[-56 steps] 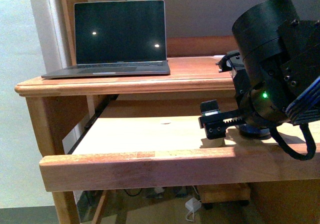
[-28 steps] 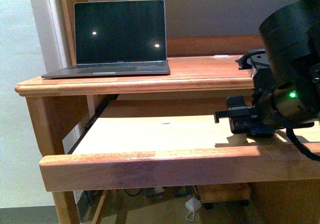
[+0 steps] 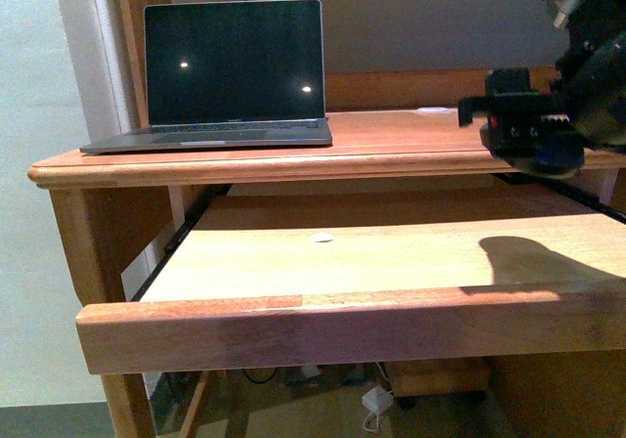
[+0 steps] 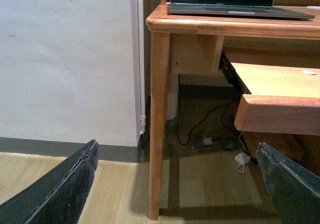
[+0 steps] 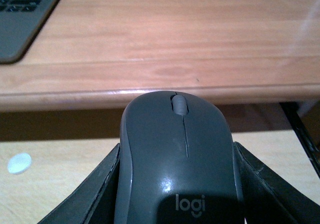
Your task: Place mouse
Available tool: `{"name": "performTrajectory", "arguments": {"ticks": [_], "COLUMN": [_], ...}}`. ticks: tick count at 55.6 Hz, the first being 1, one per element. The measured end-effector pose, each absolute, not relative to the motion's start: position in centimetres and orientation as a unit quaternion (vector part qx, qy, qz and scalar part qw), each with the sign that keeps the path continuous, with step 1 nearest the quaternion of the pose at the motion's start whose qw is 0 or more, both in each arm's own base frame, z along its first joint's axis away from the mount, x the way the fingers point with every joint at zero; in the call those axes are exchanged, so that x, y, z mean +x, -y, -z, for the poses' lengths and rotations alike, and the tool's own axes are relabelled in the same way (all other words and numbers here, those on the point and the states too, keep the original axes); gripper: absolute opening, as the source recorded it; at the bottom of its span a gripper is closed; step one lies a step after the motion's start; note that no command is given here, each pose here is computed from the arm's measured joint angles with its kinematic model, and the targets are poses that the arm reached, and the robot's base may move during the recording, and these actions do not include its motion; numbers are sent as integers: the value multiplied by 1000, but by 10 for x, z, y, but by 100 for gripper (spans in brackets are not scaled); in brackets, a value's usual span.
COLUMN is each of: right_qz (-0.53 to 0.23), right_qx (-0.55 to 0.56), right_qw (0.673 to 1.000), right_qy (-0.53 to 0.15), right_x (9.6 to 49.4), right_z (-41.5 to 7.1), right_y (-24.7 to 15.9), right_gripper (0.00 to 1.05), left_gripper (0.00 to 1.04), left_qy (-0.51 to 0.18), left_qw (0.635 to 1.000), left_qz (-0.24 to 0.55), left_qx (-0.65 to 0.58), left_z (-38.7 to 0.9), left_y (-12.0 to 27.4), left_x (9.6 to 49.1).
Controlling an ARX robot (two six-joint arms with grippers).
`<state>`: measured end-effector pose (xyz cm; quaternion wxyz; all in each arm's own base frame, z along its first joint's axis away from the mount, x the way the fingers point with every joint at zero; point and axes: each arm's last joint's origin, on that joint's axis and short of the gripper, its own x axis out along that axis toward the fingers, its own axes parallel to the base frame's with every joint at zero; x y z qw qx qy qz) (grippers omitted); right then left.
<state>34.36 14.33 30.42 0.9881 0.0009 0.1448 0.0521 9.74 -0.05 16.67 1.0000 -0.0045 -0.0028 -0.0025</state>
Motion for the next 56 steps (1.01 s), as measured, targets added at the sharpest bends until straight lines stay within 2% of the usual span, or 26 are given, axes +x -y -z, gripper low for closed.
{"name": "performTrajectory", "arguments": {"ticks": [14, 30, 52, 54, 56], "right_qz": [-15, 31, 27, 26, 25], "right_qx": [-19, -39, -47, -46, -44], "right_qw": [988, 989, 988, 989, 989], "right_qy": [-152, -138, -142, -142, -141], "right_x": [413, 463, 484, 484, 483], "right_z": [-319, -319, -297, -297, -297], "right_y": [-207, -225, -265, -266, -267], "right_gripper": [56, 56, 56, 58, 65], "left_gripper": [97, 97, 97, 97, 97], "left_qy": [3, 3, 3, 3, 3], "left_qw": [1000, 1000, 1000, 1000, 1000], "left_qz": [2, 2, 2, 2, 2], "left_qx": [-4, -4, -4, -4, -4], "left_z": [-167, -167, -167, -167, -167], "left_y": [0, 0, 0, 0, 0], "left_x": [97, 97, 97, 97, 97]}}
